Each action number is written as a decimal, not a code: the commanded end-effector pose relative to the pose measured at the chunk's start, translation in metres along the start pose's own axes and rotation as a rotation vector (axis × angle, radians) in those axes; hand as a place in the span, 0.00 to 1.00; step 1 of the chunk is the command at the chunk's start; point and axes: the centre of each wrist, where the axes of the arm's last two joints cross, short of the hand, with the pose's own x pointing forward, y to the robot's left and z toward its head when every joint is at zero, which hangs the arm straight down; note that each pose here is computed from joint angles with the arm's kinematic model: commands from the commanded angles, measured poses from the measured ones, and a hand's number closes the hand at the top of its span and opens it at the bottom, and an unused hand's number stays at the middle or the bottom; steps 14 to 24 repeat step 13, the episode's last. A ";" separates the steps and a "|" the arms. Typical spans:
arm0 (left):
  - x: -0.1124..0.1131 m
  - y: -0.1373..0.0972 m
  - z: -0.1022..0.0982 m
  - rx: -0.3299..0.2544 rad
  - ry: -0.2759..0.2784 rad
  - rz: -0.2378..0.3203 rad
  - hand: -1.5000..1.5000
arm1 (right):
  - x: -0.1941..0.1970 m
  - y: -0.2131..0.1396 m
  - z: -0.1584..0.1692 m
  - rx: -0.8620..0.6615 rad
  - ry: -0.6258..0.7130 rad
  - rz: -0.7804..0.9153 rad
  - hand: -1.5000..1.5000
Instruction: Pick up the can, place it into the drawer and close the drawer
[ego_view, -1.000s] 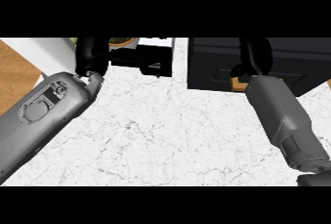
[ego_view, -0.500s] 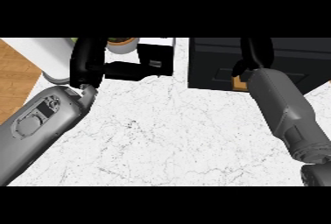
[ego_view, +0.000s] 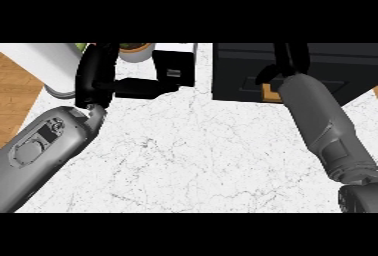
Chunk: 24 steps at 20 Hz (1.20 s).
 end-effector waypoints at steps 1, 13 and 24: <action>-0.009 0.015 0.002 0.008 0.014 -0.014 0.00 | 0.051 0.002 -0.020 -0.103 0.038 -0.276 0.00; -0.018 0.029 0.009 0.023 0.019 0.012 0.00 | 0.048 0.006 -0.017 -0.114 0.108 -0.616 0.00; -0.018 0.029 0.009 0.023 0.019 0.012 0.00 | 0.048 0.006 -0.017 -0.114 0.108 -0.616 0.00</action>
